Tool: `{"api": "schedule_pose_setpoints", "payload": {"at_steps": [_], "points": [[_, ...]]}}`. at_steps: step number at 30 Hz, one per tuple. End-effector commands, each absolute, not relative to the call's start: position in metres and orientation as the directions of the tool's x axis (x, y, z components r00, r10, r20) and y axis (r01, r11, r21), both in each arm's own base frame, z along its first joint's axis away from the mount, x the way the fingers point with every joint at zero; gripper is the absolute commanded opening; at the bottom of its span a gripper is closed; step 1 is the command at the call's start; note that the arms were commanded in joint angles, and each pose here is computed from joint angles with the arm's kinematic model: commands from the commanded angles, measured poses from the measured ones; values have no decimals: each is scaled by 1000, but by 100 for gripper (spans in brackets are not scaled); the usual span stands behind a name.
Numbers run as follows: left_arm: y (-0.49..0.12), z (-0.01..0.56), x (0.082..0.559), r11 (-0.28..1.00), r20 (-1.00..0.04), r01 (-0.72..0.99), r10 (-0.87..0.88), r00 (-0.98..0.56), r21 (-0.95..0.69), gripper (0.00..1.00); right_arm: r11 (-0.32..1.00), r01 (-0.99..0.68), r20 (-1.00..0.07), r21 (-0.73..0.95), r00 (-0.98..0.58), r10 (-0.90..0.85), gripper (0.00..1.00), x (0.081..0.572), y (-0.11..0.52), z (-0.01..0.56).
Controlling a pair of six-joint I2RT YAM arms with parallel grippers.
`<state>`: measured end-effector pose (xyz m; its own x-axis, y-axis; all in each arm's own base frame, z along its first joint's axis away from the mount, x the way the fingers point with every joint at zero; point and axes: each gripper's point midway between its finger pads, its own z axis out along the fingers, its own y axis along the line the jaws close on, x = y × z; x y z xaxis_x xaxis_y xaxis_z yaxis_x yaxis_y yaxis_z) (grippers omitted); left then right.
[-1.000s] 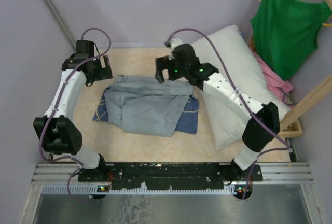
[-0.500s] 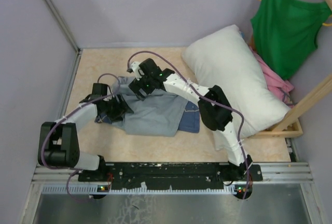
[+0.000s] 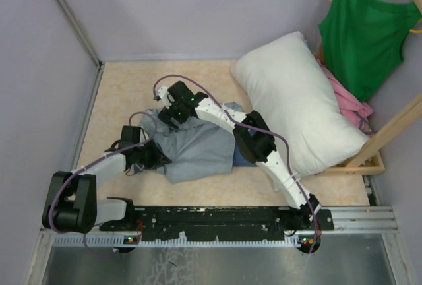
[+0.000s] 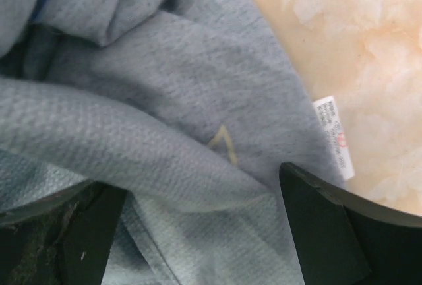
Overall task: Remove the pillowcase from the pillow
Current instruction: Adjust the pillowcase at the center of the board.
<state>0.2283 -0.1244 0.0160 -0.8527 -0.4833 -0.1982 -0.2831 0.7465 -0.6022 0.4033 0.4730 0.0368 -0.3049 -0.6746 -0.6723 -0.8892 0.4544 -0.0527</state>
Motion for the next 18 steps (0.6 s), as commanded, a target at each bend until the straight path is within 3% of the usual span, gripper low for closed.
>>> {"api": "schedule_pose_setpoints", "payload": {"at_steps": [1,6,9,13,18], "points": [[-124,-13,178,792,-67,-353,-441,-895,-498,0,429,-891,-661,-148,-234,-713,97,413,477,35],[-122,-15,178,803,-70,-356,-439,-896,-479,0,410,-886,-606,-216,-208,-767,99,408,467,16],[-120,-16,180,808,-75,-361,-442,-894,-466,0,454,-875,-660,-166,-243,-711,99,404,463,34],[-117,-18,180,813,-84,-367,-448,-890,-453,0,581,-808,-748,-94,-328,-577,99,414,436,63],[-119,-19,177,812,-80,-359,-441,-894,-459,0,757,-632,-704,-166,-462,-540,99,451,366,40]]}}
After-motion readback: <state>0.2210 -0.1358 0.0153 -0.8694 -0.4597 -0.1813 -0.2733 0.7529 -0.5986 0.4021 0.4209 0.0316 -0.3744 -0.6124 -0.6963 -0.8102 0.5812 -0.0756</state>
